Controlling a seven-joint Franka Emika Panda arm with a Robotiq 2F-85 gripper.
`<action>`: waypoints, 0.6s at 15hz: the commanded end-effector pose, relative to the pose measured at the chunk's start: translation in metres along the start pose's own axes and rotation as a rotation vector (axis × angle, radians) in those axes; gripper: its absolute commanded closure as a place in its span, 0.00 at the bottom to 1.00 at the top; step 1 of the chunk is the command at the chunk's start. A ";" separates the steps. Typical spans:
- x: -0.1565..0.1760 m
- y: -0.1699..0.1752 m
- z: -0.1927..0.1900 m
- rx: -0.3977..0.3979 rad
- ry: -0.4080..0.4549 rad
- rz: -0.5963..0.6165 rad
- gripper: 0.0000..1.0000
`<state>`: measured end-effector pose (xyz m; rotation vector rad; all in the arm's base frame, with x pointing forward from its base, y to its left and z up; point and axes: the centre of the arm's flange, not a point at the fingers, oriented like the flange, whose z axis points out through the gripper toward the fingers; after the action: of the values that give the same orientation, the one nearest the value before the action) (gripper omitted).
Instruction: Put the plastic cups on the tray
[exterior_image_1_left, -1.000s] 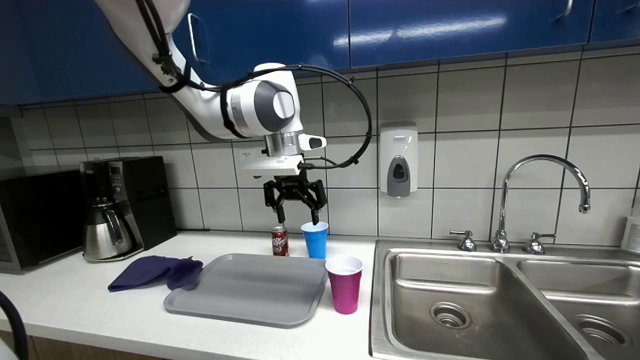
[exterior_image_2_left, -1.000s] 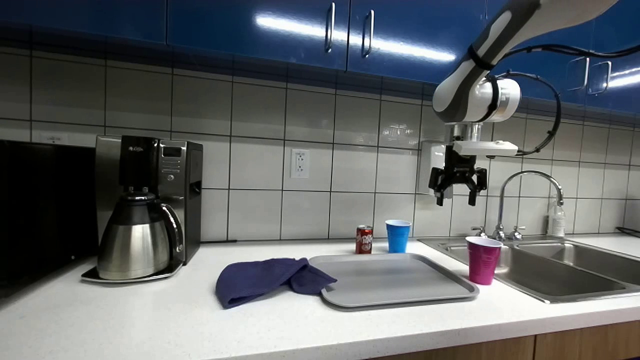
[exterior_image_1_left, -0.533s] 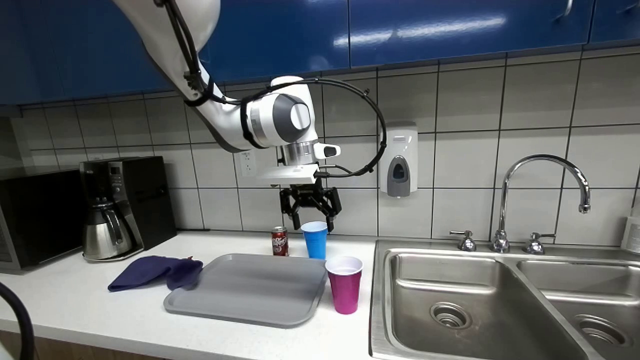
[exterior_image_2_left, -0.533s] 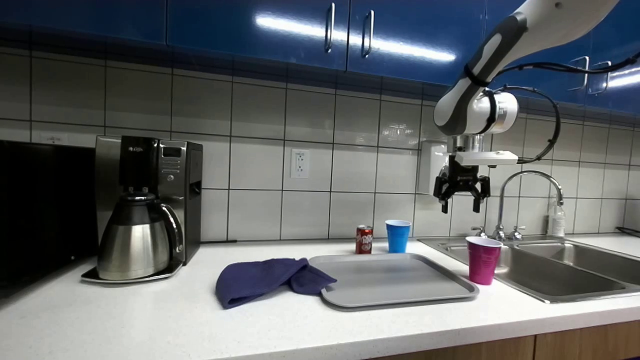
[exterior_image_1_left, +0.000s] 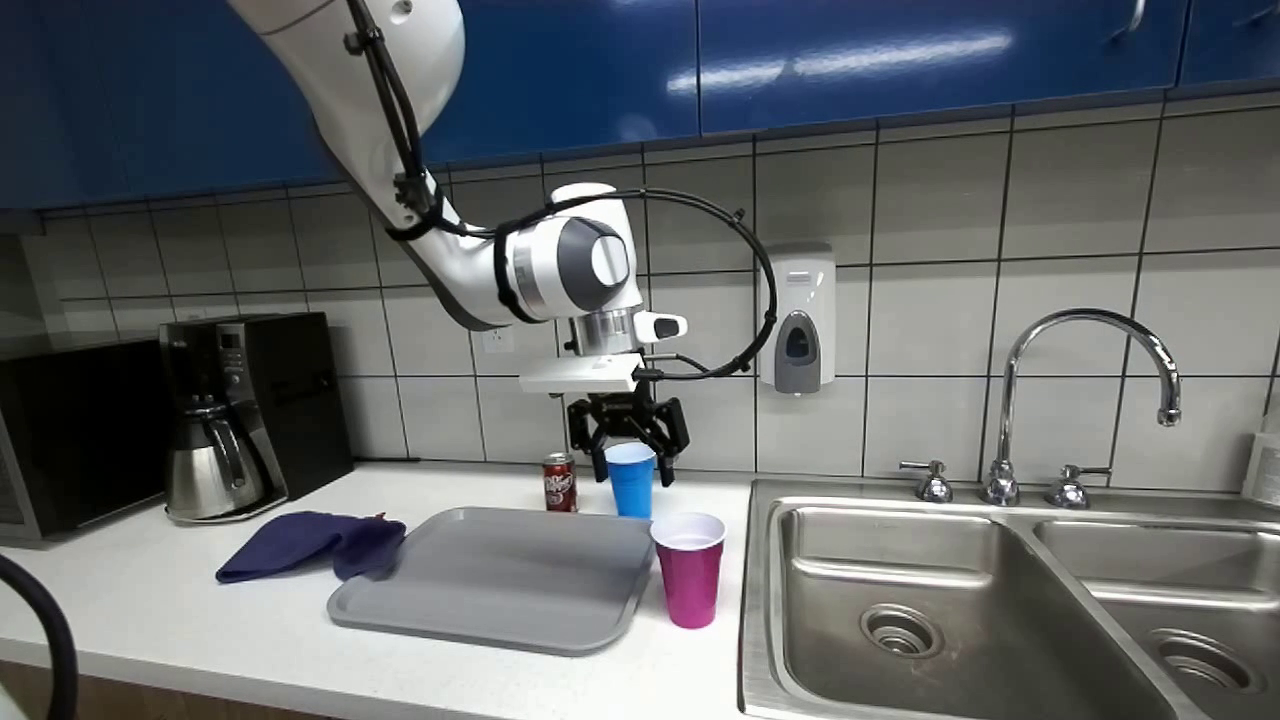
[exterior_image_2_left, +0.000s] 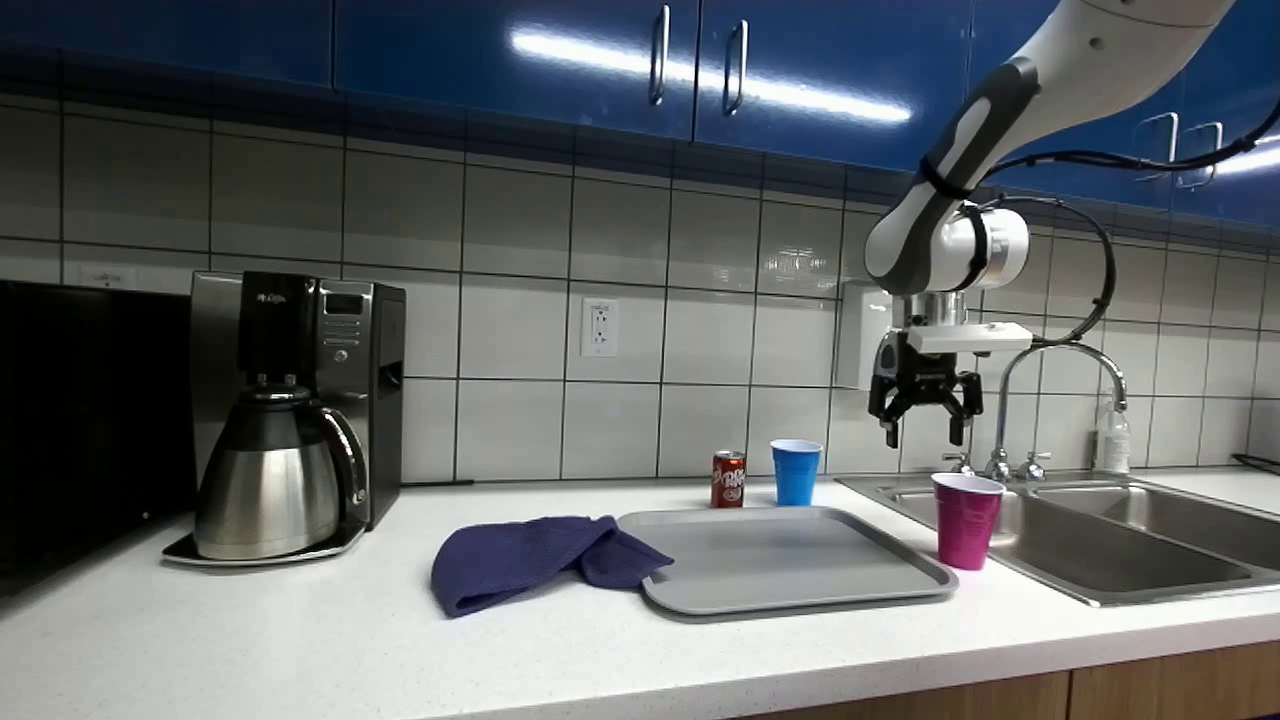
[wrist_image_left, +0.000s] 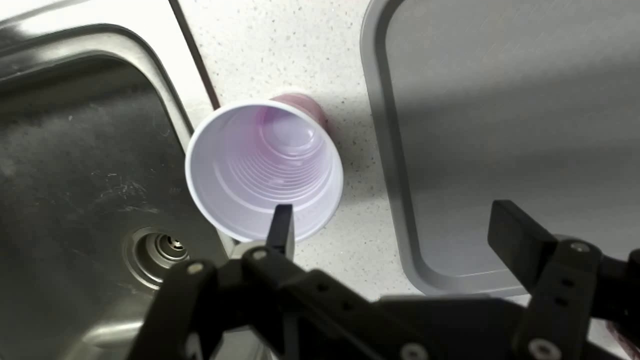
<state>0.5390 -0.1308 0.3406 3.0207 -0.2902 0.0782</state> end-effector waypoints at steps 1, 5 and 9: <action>0.006 0.004 0.008 -0.039 0.002 0.026 0.00; 0.006 0.009 0.019 -0.060 -0.010 0.039 0.00; 0.006 0.011 0.032 -0.072 -0.025 0.048 0.00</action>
<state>0.5379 -0.1422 0.3169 2.9781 -0.3305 0.0300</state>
